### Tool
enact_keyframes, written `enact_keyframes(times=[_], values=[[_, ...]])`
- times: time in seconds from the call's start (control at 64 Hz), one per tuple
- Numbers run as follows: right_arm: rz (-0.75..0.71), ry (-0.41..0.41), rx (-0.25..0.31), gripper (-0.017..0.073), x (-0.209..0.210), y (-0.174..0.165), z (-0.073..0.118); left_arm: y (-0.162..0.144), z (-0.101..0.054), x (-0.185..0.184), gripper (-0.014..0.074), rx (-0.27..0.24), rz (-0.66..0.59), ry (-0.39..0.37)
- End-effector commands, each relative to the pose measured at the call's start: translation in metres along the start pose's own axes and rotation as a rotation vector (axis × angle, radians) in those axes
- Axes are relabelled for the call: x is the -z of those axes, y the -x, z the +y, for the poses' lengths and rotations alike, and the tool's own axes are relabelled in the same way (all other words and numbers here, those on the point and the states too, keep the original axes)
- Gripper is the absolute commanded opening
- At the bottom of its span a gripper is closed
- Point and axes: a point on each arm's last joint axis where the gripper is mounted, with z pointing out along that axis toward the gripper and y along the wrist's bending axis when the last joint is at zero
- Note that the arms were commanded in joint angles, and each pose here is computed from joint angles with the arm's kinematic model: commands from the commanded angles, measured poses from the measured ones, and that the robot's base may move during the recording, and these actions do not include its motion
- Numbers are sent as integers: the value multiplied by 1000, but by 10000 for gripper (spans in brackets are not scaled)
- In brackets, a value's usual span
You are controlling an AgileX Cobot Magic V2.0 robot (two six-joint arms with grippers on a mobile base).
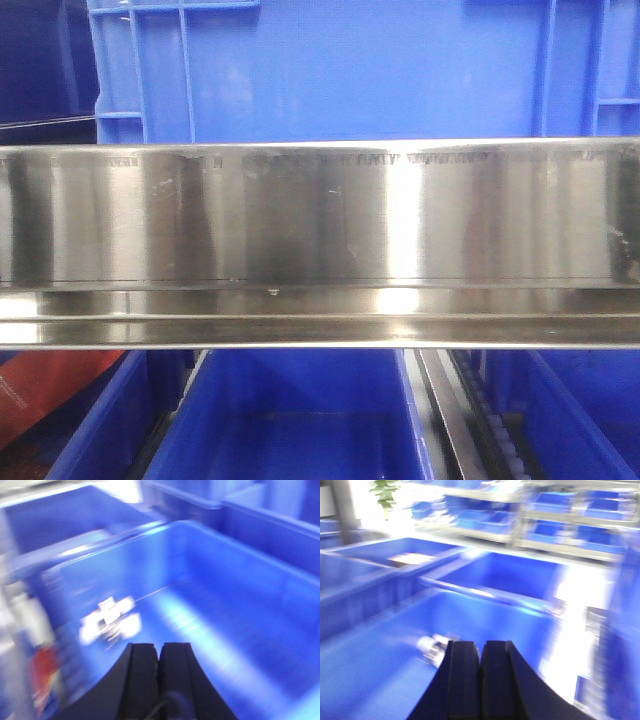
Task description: Place valve from conveyor to right shelf box
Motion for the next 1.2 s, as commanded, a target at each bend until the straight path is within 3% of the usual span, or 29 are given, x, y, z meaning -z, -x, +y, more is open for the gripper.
enact_keyframes(times=[0.0, 0.078, 0.422, 0.719, 0.906, 1.188], values=[[-20, -55, 11, -154, 17, -17, -6, -18, 4, 22, -111, 36, -36, 37], [-19, -64, 6, -154, 25, -39, -5, -41, 3, 38, -111, 57, -86, 54], [-57, -87, 16, -154, 71, -117, 1, -160, -12, 100, -111, 61, -408, 105], [-73, -92, 17, -154, 96, -184, 5, -253, -22, 112, -111, 60, -514, 116], [-94, -99, 16, -154, 98, -209, 5, -275, -23, 110, -111, 59, -537, 118], [-115, -103, 17, -154, 98, -209, 5, -278, -23, 108, -111, 59, -522, 117]])
